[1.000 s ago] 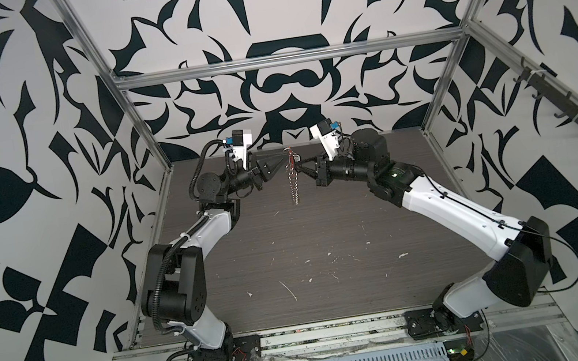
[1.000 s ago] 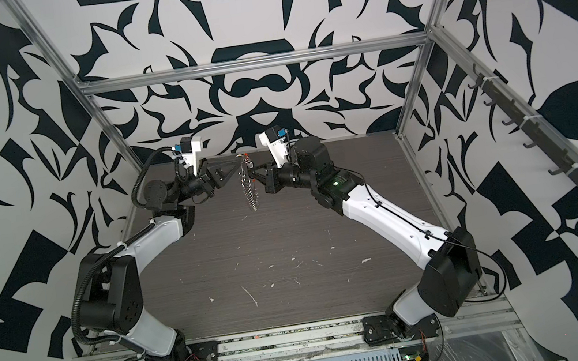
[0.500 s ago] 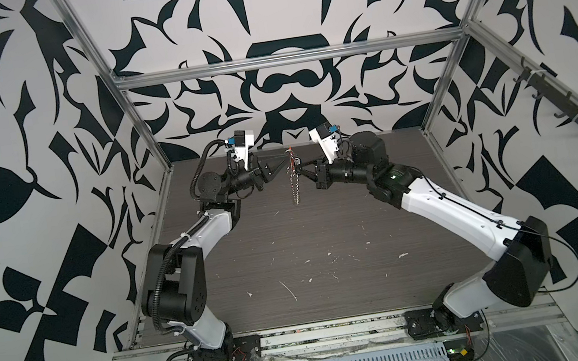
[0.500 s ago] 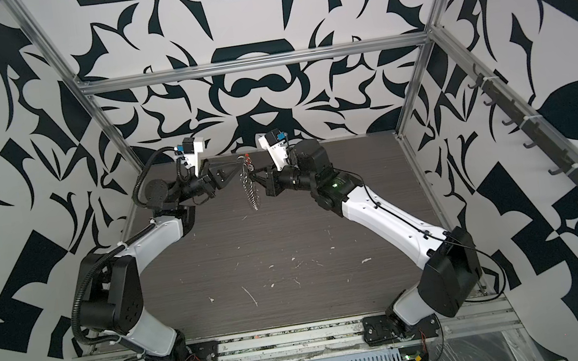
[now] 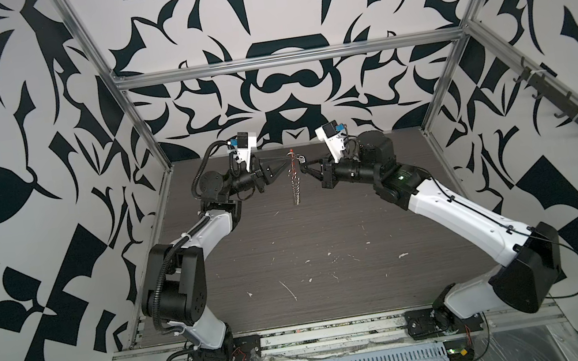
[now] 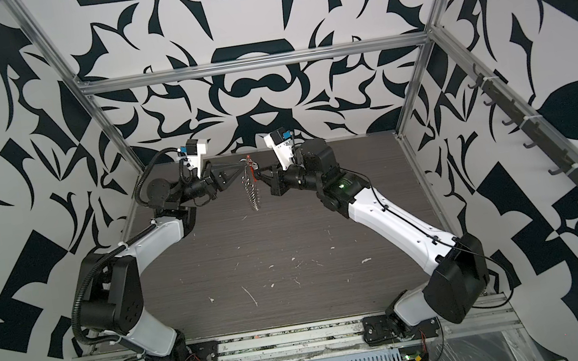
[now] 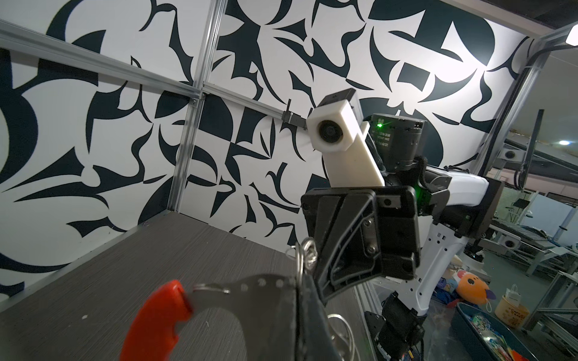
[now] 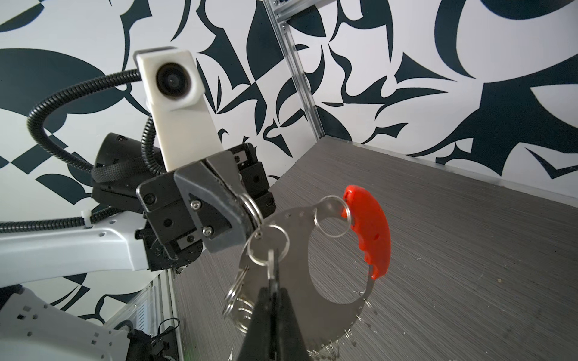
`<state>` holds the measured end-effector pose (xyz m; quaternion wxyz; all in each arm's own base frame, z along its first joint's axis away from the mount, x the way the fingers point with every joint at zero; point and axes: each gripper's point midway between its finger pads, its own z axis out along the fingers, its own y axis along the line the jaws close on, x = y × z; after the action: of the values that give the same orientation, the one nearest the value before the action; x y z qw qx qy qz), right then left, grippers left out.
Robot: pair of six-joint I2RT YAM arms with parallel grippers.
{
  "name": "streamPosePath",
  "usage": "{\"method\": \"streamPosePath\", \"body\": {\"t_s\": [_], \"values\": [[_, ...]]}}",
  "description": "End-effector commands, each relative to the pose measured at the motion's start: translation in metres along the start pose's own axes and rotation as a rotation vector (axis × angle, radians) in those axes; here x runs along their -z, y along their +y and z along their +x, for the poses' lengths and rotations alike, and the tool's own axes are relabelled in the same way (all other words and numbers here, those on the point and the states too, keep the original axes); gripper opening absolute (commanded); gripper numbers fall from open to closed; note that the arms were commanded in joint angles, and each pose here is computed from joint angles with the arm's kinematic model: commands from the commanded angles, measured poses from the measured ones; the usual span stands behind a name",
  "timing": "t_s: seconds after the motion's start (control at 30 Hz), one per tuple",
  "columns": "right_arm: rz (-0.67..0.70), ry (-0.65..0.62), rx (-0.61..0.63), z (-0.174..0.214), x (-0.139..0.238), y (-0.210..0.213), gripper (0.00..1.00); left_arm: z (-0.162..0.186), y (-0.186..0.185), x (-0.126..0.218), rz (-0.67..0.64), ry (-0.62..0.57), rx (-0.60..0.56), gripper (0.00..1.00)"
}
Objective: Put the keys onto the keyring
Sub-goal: 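Lower the plate onto the table with the left gripper and release it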
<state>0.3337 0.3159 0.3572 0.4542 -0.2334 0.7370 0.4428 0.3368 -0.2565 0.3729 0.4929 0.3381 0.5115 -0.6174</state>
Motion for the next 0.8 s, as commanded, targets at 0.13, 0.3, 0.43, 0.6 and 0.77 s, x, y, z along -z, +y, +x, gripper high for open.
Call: {"method": "streamPosePath", "body": {"t_s": [0.13, 0.3, 0.43, 0.6, 0.77], "values": [[0.017, -0.029, -0.012, -0.008, 0.007, -0.006, 0.02, -0.019, -0.007, 0.006, -0.013, -0.049, -0.073, 0.00], [0.037, -0.030, -0.005, -0.007, 0.010, -0.009, 0.33, -0.006, 0.001, 0.007, -0.031, -0.009, -0.058, 0.00], [0.095, -0.040, -0.003, -0.003, 0.020, -0.019, 0.36, 0.024, 0.014, 0.013, -0.094, 0.078, -0.045, 0.00], [0.175, -0.040, -0.030, 0.015, 0.038, -0.038, 0.36, 0.067, 0.031, 0.026, -0.229, 0.249, -0.067, 0.00], [0.262, -0.050, -0.070, 0.030, 0.059, -0.059, 0.36, 0.103, 0.041, 0.028, -0.292, 0.393, -0.057, 0.00]]}}
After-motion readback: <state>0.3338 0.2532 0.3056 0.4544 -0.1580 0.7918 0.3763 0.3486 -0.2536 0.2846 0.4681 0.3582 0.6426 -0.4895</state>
